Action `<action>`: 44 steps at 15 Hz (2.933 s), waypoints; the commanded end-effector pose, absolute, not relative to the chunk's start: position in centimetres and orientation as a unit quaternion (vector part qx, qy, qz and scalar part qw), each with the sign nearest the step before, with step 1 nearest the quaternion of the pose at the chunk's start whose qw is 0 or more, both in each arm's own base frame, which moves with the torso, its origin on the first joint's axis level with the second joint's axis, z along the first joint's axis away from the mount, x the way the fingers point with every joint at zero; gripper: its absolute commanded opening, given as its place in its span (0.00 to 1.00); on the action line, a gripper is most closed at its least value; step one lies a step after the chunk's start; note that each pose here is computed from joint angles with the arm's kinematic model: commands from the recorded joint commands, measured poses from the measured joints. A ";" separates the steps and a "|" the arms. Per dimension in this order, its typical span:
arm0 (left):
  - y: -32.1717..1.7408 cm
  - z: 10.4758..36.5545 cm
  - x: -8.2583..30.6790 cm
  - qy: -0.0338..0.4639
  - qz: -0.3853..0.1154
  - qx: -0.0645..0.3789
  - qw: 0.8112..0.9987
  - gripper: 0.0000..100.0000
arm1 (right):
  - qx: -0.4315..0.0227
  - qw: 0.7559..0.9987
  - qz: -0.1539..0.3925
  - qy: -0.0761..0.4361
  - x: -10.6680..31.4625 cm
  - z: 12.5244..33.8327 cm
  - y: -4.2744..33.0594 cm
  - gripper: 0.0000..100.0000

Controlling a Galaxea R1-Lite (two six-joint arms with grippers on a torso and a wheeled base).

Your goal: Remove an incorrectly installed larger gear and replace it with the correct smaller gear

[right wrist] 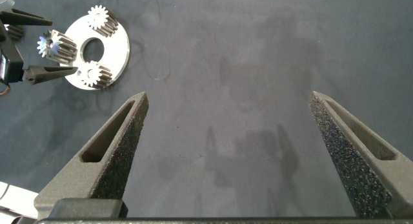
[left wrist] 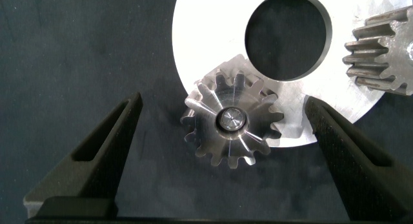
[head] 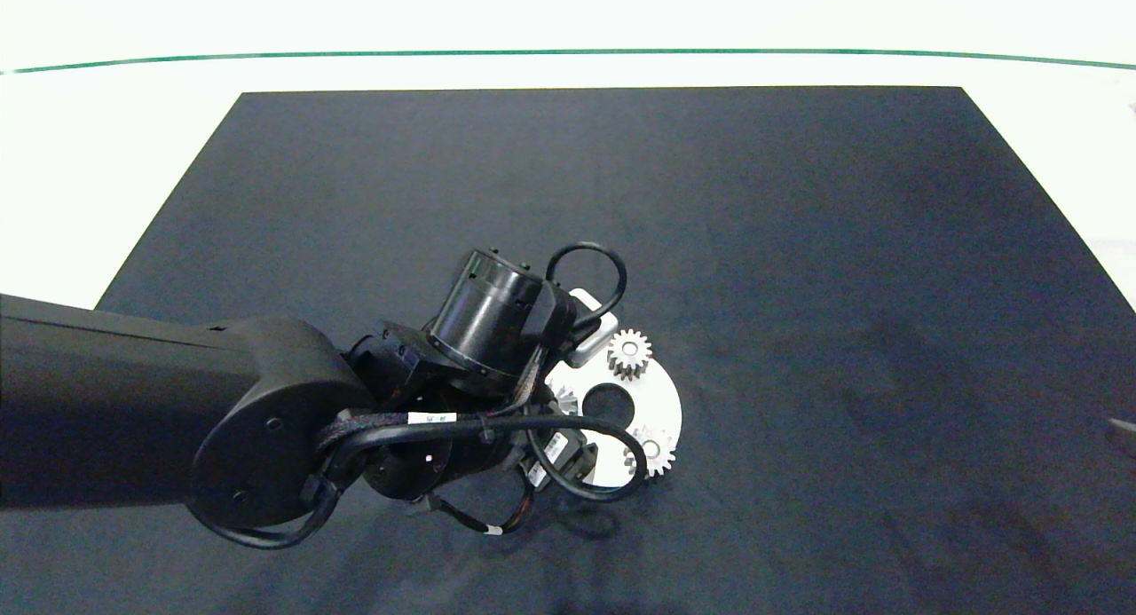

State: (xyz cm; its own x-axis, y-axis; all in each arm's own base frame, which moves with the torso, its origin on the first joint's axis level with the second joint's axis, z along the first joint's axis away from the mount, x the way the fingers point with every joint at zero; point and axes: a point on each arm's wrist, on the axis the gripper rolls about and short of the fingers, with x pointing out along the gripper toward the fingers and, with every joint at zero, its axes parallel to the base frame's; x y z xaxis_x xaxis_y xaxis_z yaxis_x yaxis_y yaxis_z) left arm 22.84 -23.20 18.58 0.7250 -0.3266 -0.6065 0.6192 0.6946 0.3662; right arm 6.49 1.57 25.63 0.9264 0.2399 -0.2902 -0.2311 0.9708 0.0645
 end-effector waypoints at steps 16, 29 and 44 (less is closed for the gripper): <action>-23.1 18.4 22.8 0.264 -0.267 0.290 0.881 0.72 | 0.015 0.981 0.120 0.148 6.4 25.6 1.5 1.00; -23.2 18.2 22.8 0.269 -0.267 0.292 0.878 0.47 | 0.015 0.981 0.120 0.149 6.4 25.6 1.6 1.00; -23.1 19.2 22.5 0.266 -0.268 0.287 0.881 0.40 | 0.015 0.982 0.119 0.147 6.4 25.7 1.5 1.00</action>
State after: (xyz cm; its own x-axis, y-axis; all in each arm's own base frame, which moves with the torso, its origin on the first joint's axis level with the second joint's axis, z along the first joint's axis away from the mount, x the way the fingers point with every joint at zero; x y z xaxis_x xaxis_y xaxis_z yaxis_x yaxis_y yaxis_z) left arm 22.60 -23.18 19.01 0.7112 -0.3171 -0.6275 0.6264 0.6910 0.3607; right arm 6.38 1.53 25.70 0.9287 0.2374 -0.2849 -0.2285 0.9714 0.0645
